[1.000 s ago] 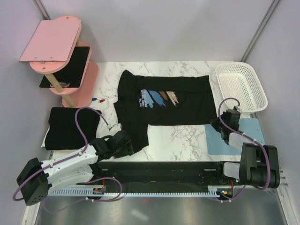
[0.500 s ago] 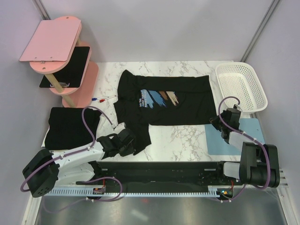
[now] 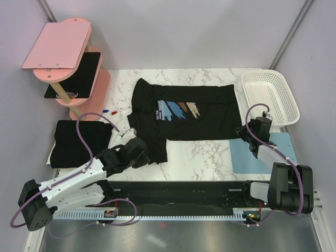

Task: Fold and stack the t-shirts
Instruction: Grap the side of the flattened tshirt closest away from the robot with both arms

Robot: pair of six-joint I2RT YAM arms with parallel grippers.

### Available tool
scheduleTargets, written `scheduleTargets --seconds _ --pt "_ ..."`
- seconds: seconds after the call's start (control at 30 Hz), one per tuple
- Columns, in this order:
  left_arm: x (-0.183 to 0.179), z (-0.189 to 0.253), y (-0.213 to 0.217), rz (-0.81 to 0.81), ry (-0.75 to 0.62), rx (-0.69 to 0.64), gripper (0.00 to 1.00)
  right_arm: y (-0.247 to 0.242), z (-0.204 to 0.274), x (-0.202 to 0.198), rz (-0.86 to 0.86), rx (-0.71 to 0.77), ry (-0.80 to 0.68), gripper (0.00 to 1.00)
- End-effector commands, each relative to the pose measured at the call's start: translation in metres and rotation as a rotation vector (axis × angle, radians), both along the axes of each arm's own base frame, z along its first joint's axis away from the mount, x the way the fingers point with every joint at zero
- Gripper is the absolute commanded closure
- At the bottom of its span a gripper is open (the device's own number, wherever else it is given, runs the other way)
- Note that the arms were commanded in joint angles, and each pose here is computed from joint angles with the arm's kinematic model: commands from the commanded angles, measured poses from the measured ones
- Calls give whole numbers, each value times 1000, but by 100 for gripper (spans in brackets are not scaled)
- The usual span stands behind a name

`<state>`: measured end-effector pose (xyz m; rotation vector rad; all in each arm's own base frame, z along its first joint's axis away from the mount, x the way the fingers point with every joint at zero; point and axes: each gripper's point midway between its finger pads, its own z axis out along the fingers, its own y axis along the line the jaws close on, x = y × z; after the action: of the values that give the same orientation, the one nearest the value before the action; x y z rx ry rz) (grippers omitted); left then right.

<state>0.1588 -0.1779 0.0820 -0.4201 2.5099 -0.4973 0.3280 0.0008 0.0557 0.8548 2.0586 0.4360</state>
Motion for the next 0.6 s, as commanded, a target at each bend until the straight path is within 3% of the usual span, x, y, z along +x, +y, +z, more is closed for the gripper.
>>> scheduleTargets --seconds 0.0,0.07,0.1,0.2,0.57 --pt "13 12 10 17 -50 85 98 -1 18 8 18 -28 -13 89" --pt "13 9 9 9 -40 101 98 -3 14 3 10 -33 17 72" --pt "13 6 8 6 -30 113 98 -5 11 -3 3 -40 38 57" --pt "12 1 10 3 -18 127 98 -13 8 -15 -36 -71 57 39" --pt "11 -2 14 3 -30 135 98 -31 -16 -34 -120 -126 145 42"
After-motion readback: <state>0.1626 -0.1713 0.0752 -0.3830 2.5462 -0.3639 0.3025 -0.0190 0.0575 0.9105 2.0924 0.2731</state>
